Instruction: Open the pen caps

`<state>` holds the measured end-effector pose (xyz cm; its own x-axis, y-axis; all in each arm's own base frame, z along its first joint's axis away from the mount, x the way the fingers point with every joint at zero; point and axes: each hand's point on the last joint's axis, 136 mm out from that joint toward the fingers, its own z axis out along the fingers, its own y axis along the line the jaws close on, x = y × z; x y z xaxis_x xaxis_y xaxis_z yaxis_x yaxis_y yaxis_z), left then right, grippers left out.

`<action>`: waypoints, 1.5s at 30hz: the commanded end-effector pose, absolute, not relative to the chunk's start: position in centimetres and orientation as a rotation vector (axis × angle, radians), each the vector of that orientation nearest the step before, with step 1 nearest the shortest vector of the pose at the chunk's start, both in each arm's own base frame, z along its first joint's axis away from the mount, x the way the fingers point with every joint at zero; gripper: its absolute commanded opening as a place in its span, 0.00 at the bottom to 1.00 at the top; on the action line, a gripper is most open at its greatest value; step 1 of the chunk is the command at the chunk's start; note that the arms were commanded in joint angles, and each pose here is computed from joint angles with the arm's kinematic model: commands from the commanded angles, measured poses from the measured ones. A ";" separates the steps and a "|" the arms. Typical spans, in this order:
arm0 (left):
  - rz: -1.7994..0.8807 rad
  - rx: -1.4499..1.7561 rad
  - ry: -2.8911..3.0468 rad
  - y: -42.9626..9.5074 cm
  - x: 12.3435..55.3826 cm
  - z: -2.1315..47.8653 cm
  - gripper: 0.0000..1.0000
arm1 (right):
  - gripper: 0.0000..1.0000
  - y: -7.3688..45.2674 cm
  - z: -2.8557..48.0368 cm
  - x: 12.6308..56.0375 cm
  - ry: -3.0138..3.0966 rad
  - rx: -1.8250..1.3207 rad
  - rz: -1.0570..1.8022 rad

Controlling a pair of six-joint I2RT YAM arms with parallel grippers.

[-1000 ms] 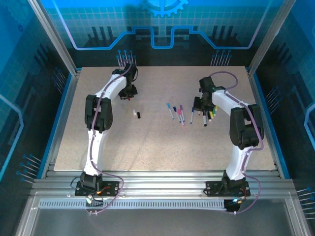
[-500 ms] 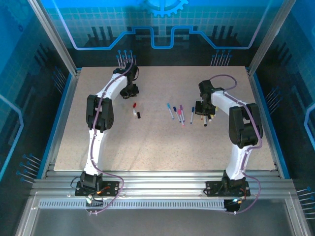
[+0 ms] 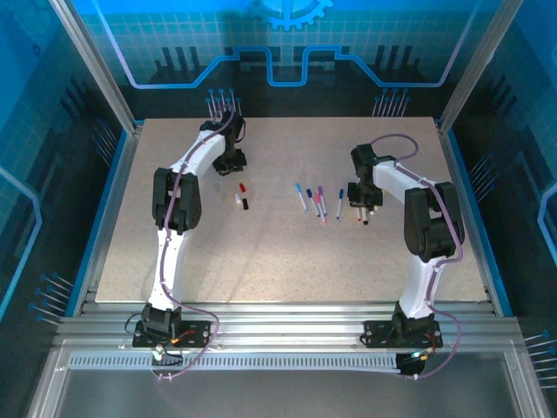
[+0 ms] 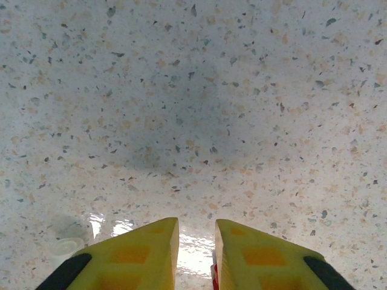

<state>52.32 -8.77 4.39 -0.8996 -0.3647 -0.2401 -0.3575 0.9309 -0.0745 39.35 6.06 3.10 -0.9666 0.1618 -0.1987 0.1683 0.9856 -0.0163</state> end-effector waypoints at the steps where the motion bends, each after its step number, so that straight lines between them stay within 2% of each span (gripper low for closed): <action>1: -0.117 -0.508 2.781 -10.1 52.1 8.2 0.23 | 0.24 5.9 3.4 38.5 2.943 0.241 -0.084; 8: -0.264 -0.403 2.688 -15.2 51.0 12.4 0.26 | 0.25 9.1 8.0 38.9 2.821 0.146 0.085; 11: -0.328 -0.373 2.670 -18.1 50.6 13.1 0.31 | 0.27 11.0 9.3 38.6 2.787 0.099 0.186; 13: -0.367 -0.355 2.670 -20.0 50.6 12.8 0.38 | 0.30 12.1 9.7 38.4 2.782 0.080 0.251; 15: -0.363 -0.334 2.681 -21.7 50.6 12.1 0.41 | 0.32 12.6 9.8 38.1 2.784 0.072 0.273; 24: -0.362 -0.333 2.723 -28.2 51.0 8.8 0.41 | 0.38 12.6 9.5 36.6 2.772 0.090 0.302; 45: -0.292 -0.350 2.816 -30.9 49.2 3.3 0.39 | 0.39 11.8 9.0 35.6 2.750 0.124 0.427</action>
<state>49.83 -30.66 3.67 -0.9256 -0.2688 -0.2666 -0.1994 0.9447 -0.2602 35.95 11.65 8.72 -0.9349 0.1255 -0.3321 0.0331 0.9622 0.2704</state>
